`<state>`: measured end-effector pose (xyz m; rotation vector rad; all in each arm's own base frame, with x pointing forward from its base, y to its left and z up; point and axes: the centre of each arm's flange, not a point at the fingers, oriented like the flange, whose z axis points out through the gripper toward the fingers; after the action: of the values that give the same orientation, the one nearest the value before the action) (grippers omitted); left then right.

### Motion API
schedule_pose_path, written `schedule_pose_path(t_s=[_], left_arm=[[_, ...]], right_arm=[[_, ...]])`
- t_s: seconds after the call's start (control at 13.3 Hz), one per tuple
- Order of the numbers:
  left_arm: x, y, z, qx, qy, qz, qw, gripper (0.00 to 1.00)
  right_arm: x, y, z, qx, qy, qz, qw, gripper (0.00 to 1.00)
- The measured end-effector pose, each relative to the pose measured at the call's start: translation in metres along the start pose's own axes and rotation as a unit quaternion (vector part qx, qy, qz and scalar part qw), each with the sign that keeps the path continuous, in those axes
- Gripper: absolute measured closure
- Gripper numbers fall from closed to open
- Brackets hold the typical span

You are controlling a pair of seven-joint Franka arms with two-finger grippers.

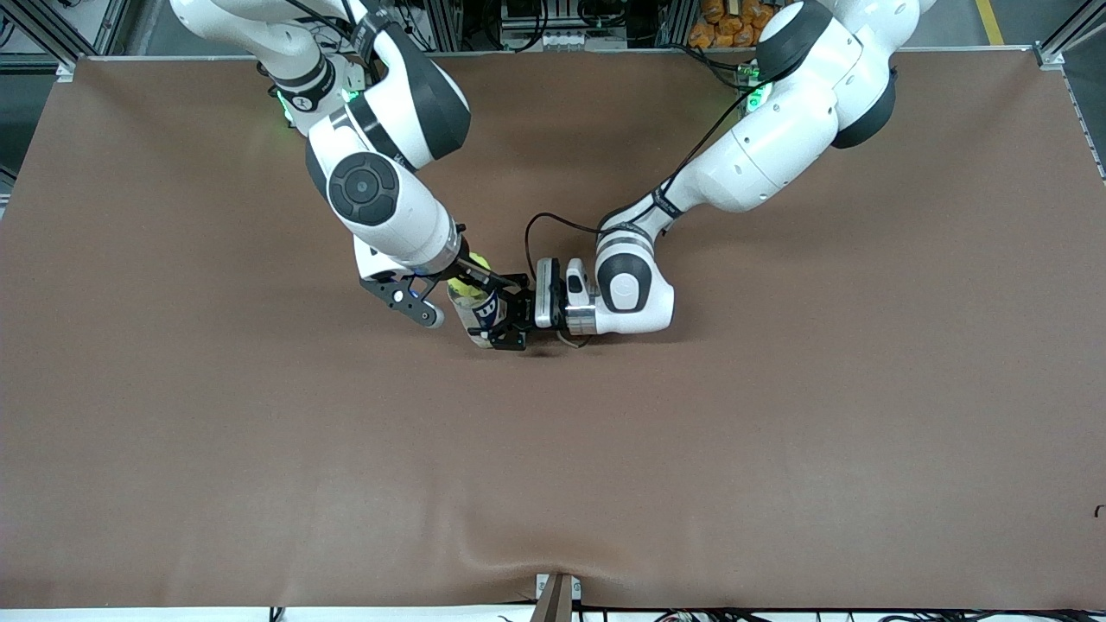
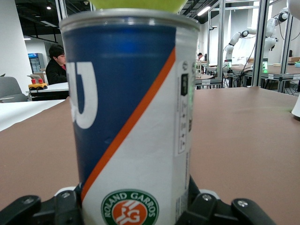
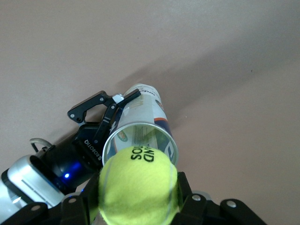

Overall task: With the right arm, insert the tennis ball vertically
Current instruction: 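Lower the ball into the can and open the right gripper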

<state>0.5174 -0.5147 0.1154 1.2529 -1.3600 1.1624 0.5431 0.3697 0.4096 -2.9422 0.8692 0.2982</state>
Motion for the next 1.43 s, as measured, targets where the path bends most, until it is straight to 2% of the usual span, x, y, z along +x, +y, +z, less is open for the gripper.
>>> schedule_pose_path(t_s=[0.08, 0.3, 0.38, 0.68, 0.83, 0.98, 1.06, 1.13, 1.21, 1.28, 1.43], left_arm=[[0.0, 0.0, 0.0, 0.0, 0.0, 0.0, 1.0, 0.26], [0.0, 0.0, 0.0, 0.0, 0.0, 0.0, 1.0, 0.26], [0.0, 0.0, 0.0, 0.0, 0.0, 0.0, 1.0, 0.26], [0.0, 0.0, 0.0, 0.0, 0.0, 0.0, 1.0, 0.25], [0.0, 0.0, 0.0, 0.0, 0.0, 0.0, 1.0, 0.25], [0.0, 0.0, 0.0, 0.0, 0.0, 0.0, 1.0, 0.22], [0.0, 0.001, 0.001, 0.0, 0.0, 0.0, 1.0, 0.13], [-0.002, 0.002, 0.002, -0.002, -0.001, -0.001, 1.0, 0.04], [-0.003, 0.004, 0.003, -0.003, -0.002, -0.002, 1.0, 0.0], [-0.005, 0.005, 0.004, -0.004, -0.002, -0.002, 1.0, 0.0], [-0.006, 0.006, 0.004, -0.004, -0.002, -0.003, 1.0, 0.0]], right_arm=[[0.002, 0.0, 0.003, -0.002, -0.001, 0.001, 1.0, 0.33], [0.004, 0.0, 0.011, -0.008, -0.003, 0.003, 1.0, 0.06], [0.004, 0.0, 0.012, -0.008, -0.003, 0.003, 1.0, 0.0], [0.007, 0.0, 0.009, -0.005, -0.001, 0.005, 1.0, 0.0], [0.021, 0.004, -0.001, 0.003, 0.003, 0.012, 1.0, 0.0], [0.044, 0.012, -0.021, 0.018, 0.008, 0.019, 1.0, 0.0], [0.051, 0.017, -0.03, 0.019, 0.007, 0.019, 1.0, 0.0], [0.051, 0.018, -0.033, 0.014, 0.003, 0.016, 1.0, 0.0], [0.041, 0.016, -0.03, 0.003, -0.004, 0.008, 1.0, 0.0], [0.025, 0.01, -0.023, -0.012, -0.004, -0.008, 1.0, 0.0], [-0.002, 0.002, -0.004, -0.053, 0.01, -0.035, 0.998, 0.0]])
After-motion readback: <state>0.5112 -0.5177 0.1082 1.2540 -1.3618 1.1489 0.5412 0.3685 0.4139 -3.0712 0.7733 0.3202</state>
